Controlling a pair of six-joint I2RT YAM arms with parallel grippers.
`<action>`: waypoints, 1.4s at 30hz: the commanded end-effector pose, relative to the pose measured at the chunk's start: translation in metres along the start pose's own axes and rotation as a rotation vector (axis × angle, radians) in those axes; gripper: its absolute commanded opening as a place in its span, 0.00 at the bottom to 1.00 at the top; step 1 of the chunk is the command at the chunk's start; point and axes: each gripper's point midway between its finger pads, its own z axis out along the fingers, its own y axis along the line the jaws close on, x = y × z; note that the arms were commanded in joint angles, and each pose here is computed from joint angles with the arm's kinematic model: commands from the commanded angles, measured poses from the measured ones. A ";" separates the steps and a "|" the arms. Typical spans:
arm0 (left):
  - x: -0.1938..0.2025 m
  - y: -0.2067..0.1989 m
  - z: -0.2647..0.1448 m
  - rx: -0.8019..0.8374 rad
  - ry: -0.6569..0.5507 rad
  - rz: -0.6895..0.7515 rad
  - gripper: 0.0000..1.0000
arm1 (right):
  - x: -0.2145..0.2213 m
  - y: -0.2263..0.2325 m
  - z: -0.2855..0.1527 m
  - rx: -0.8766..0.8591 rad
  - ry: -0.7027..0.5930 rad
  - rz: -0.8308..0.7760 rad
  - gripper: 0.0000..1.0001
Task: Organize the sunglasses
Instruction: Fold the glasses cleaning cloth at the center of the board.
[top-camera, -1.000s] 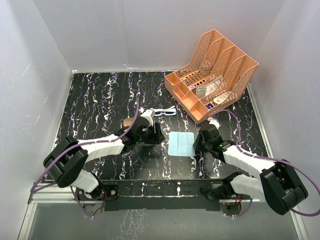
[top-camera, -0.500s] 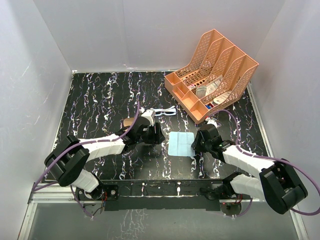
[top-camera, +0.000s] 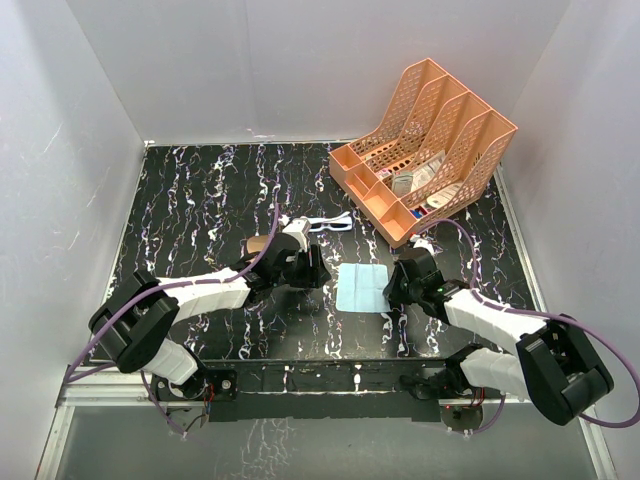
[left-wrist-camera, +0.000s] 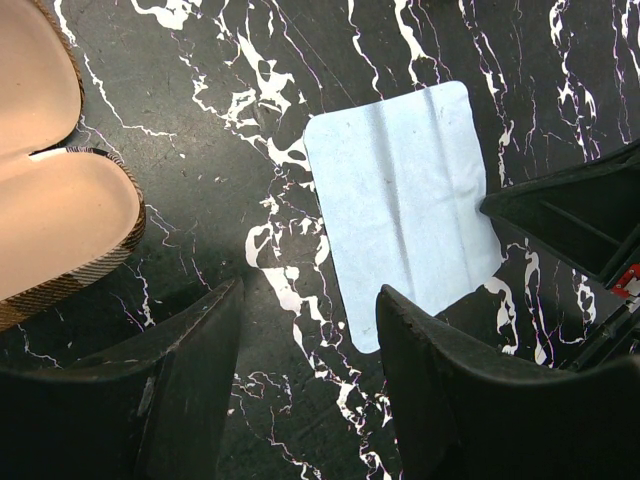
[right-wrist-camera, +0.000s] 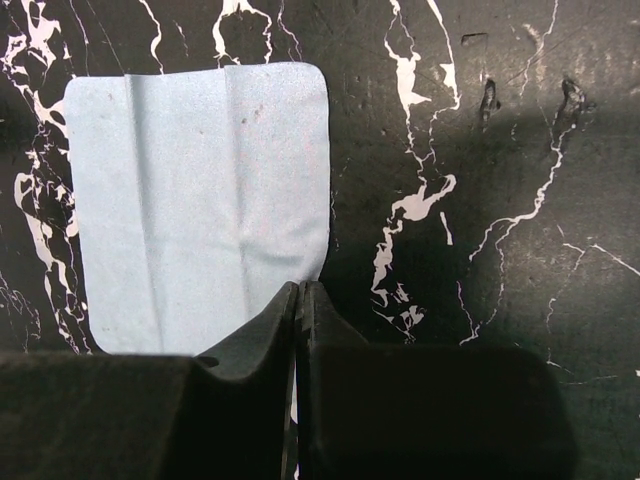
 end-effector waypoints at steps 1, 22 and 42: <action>-0.007 -0.010 -0.002 0.033 -0.021 0.003 0.54 | -0.010 0.007 0.001 -0.018 -0.023 -0.008 0.00; -0.004 -0.008 -0.004 0.032 -0.027 -0.002 0.54 | -0.032 0.029 -0.009 -0.076 -0.053 -0.027 0.00; -0.008 -0.009 -0.006 0.032 -0.040 0.003 0.54 | -0.034 0.058 -0.007 -0.133 -0.035 -0.059 0.00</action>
